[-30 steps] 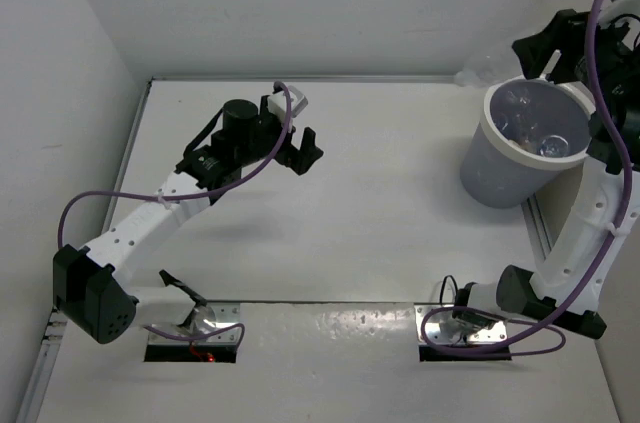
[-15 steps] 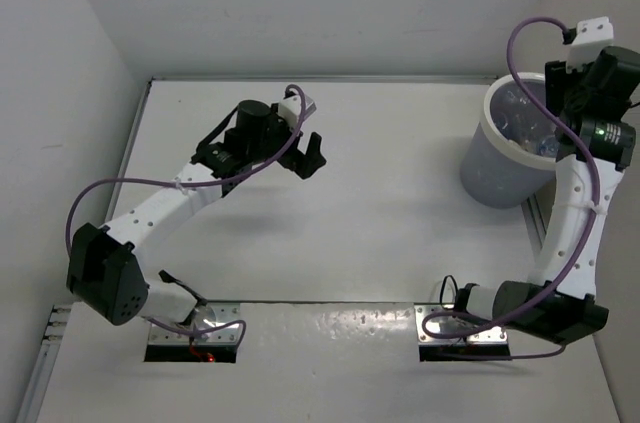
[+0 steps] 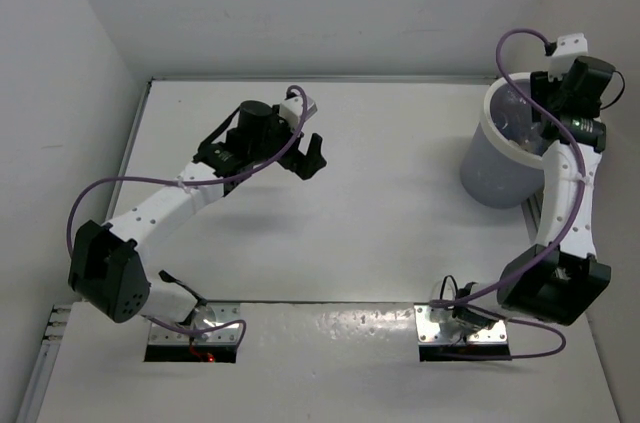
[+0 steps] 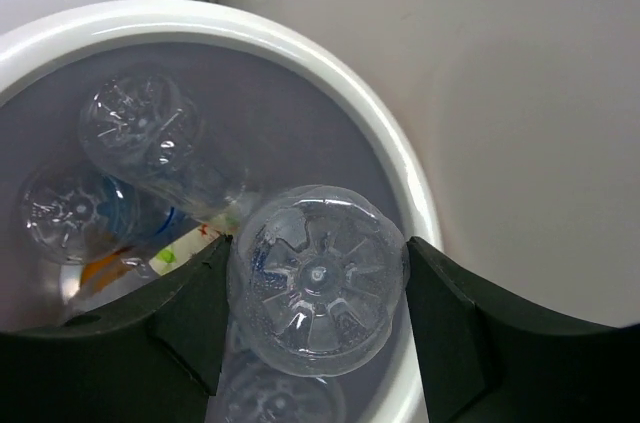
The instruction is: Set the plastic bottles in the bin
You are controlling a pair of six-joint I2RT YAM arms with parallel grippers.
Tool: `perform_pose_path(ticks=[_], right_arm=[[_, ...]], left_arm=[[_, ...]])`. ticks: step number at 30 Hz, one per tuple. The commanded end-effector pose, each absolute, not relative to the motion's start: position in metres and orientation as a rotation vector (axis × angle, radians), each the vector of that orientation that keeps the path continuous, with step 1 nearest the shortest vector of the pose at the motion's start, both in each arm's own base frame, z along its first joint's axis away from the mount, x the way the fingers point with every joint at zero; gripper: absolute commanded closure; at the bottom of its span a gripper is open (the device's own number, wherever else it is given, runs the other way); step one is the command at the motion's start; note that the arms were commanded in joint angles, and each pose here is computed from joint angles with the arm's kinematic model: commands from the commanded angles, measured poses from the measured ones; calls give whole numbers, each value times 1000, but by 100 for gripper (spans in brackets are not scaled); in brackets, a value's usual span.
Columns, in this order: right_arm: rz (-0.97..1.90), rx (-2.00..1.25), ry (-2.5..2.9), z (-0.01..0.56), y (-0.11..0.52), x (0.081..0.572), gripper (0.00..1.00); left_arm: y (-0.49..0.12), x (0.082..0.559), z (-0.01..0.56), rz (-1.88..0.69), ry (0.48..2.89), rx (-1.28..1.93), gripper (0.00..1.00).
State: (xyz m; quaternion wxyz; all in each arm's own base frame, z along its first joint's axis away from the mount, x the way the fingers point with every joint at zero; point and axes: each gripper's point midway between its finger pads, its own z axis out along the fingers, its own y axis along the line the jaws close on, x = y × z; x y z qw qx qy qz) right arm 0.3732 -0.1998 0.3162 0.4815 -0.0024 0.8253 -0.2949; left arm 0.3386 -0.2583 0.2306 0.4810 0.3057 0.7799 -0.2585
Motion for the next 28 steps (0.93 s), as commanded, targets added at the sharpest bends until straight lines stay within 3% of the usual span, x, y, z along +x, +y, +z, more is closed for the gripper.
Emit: perform_pose_path(ticks=[1,3,9,14,17,20,28], right_arm=[[-651,28,1956,330,-193,389,38],[-609,31,1948,334,-184,391,22],[-481,25,1858,390,-149,389,0],[-315,-6,1667,479,-100,365,0],[-90,-144,1634,492,-43,350,0],[85,-256,1702,474,5,342,0],[195,-232,1801,440,24,356,0]], left_arm=[[-257,346,235,-622,1891,728,0],[-252,351,234,-611,1912,676,0],[-223,363,242,-510,1994,498,0],[-197,377,248,-391,2086,419,0],[-174,384,261,-342,2063,364,0],[-155,386,278,-313,2026,310,0],[-125,389,314,-351,1987,171,0]])
